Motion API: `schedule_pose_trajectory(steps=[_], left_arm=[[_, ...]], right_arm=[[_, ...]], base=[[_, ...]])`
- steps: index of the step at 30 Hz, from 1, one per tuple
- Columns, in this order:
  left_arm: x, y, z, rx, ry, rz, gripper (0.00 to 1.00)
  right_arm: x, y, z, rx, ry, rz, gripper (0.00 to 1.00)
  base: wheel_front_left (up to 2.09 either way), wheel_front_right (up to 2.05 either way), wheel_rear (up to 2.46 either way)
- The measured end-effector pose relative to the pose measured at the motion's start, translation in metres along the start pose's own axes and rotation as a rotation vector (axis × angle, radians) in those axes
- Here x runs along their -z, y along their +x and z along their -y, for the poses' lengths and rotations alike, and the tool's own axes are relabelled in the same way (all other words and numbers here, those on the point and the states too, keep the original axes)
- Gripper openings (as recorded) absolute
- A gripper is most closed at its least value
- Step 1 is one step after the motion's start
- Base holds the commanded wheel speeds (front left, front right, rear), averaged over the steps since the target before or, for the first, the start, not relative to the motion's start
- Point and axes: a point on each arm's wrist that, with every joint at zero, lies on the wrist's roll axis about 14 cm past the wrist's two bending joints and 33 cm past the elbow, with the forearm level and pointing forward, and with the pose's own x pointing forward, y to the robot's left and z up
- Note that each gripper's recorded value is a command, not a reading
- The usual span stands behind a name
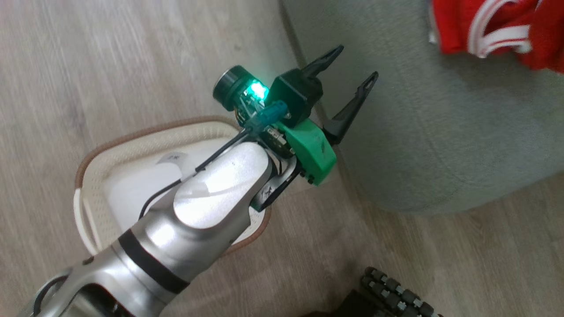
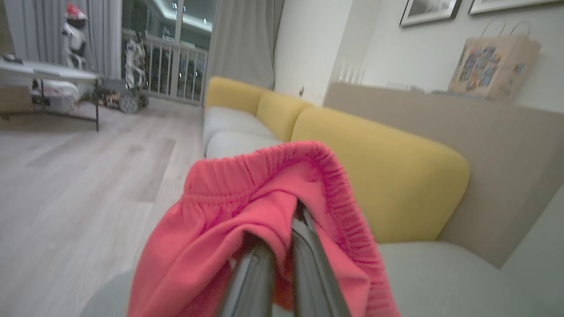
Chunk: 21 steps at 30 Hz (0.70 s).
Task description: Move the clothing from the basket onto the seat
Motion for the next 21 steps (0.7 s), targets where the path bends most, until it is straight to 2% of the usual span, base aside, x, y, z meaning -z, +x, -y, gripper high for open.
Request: schedule_pose_trajectory(steps=[8,14,21], left_arm=[[0.019,-0.011,-0.032,-0.077,-0.024,-0.022,1.00],[0.020,-0.020,-0.042,-0.117,-0.019,-0.010,1.00],[0.013,-0.022,-0.038,-0.120,-0.018,-0.002,1.00]], right_arm=[[0.106,0.000,-0.033,-0.047,-0.037,-0.262,0.00],[0.179,-0.027,-0.043,-0.047,-0.038,-0.546,0.00],[0.196,-0.039,-0.047,-0.047,-0.007,-0.738,0.00]], base=[[0.00,0.00,0.00],[0.00,0.00,0.00],[0.00,0.00,0.00]])
